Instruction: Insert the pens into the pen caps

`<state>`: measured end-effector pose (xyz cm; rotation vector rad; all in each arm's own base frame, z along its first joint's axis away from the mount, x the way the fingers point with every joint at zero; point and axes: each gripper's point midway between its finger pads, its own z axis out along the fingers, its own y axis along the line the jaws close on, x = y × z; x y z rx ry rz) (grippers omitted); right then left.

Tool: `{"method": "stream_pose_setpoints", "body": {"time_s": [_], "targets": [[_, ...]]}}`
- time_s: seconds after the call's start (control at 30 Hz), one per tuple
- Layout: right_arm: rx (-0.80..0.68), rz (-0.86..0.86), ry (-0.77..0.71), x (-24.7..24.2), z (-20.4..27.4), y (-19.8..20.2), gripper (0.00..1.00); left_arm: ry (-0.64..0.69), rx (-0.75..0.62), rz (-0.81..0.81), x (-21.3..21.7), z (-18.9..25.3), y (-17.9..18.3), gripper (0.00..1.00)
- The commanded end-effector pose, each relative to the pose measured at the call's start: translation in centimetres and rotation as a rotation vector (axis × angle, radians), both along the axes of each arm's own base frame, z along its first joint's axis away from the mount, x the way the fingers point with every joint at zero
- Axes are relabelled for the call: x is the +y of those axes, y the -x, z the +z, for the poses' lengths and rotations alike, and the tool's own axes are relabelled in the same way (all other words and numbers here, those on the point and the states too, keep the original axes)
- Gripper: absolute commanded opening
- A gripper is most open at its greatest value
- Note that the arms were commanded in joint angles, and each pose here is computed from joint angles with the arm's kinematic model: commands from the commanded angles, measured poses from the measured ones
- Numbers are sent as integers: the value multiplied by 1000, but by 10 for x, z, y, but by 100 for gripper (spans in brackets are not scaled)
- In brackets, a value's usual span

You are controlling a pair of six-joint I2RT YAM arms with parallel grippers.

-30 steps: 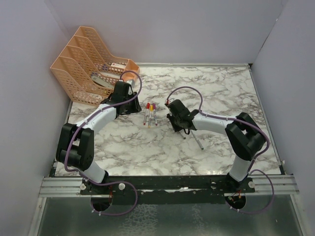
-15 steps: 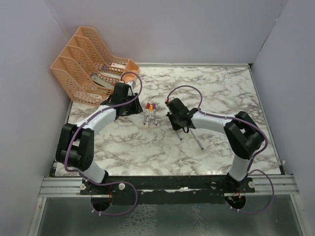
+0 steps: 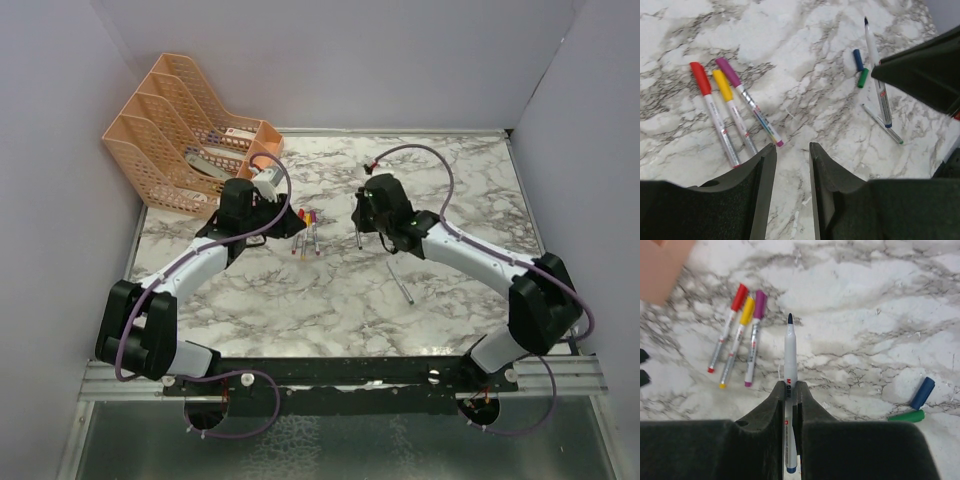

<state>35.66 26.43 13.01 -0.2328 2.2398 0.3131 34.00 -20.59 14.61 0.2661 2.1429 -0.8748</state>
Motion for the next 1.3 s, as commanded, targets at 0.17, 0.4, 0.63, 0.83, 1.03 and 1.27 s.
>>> {"method": "stream_pose_setpoints", "body": {"time_s": [0.17,0.4,0.63,0.83,1.03,1.27], "targets": [[-240,-28,-384,2,90,2,1,192,-208,-365,-80,58,46,37],[-305,-13,-474,-4,110,17,1,255,-223,-447,-108,74,52,38],[-297,35,-521,2,111,26,1,255,-198,-430,-116,69,43,39],[-283,77,-557,11,109,31,1,259,-183,-423,-120,65,41,39],[-287,91,-556,14,111,29,1,269,-184,-431,-125,66,41,39],[-283,97,-566,15,109,30,1,286,-182,-439,-132,69,40,39]]}}
